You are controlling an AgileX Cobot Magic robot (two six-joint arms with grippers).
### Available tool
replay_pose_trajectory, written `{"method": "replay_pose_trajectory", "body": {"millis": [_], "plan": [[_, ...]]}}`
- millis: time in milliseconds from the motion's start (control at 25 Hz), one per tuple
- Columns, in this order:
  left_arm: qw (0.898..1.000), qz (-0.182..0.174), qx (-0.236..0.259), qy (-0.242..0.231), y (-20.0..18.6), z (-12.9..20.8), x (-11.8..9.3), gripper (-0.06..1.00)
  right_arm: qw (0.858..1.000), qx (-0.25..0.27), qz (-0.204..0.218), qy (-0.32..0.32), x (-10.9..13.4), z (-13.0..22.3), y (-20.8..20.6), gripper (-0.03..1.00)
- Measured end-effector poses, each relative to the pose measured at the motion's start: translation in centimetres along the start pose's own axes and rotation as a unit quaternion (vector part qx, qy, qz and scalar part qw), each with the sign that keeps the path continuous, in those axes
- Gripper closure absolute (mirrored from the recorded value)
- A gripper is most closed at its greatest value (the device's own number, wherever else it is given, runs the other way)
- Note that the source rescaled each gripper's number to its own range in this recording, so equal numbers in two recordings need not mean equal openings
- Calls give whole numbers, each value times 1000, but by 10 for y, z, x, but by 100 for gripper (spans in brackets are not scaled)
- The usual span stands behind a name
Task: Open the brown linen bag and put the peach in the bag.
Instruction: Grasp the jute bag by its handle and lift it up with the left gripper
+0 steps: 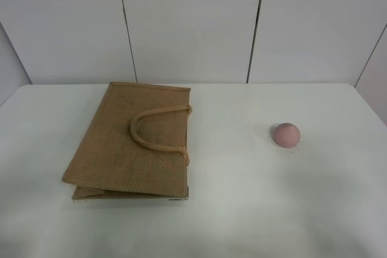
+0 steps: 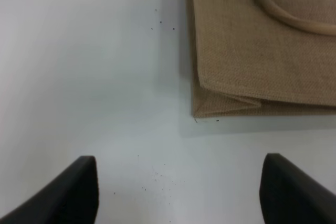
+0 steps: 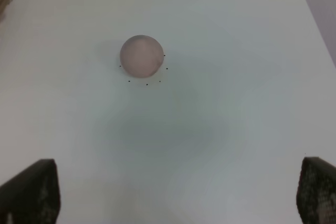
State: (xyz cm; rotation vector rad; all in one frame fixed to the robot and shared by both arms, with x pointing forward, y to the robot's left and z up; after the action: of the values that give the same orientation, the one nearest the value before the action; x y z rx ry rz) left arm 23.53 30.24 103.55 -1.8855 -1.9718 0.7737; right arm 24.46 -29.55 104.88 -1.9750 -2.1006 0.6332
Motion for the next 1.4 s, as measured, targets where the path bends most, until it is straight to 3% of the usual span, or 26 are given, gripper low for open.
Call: {"method": "replay_pose_trajectory", "body": {"millis": [440,600,760,1120,1400], "plan": [[1000,-3,5,1,-3,-9,-1,-1,1000,0,0,0,0,0,0,-3],[998,-11,68,0,3,-42,-8,-1,1000,0,0,0,0,0,0,-3],[988,-24,152,6,32,-102,-20,-1,1000,0,0,0,0,0,0,-3],[955,-46,294,20,160,-185,-37,-1,1000,0,0,0,0,0,0,-3],[937,-48,346,18,260,-214,-44,-1,1000,0,0,0,0,0,0,-3]]}}
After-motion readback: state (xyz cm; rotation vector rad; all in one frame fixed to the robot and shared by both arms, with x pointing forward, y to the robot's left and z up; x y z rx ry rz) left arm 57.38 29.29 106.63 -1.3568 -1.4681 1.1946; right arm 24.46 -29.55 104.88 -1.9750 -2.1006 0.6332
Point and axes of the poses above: a point on each arm's last joint axis where the gripper is mounted, y pointing out along that axis toward the gripper, x along the wrist's bending axis when the last joint is at zero, z = x × y, the point moved 1 cm from there along y, pointing out along that axis toward the gripper, and after that the axes turned 8 degrees about -y, right-handed, at the moved point
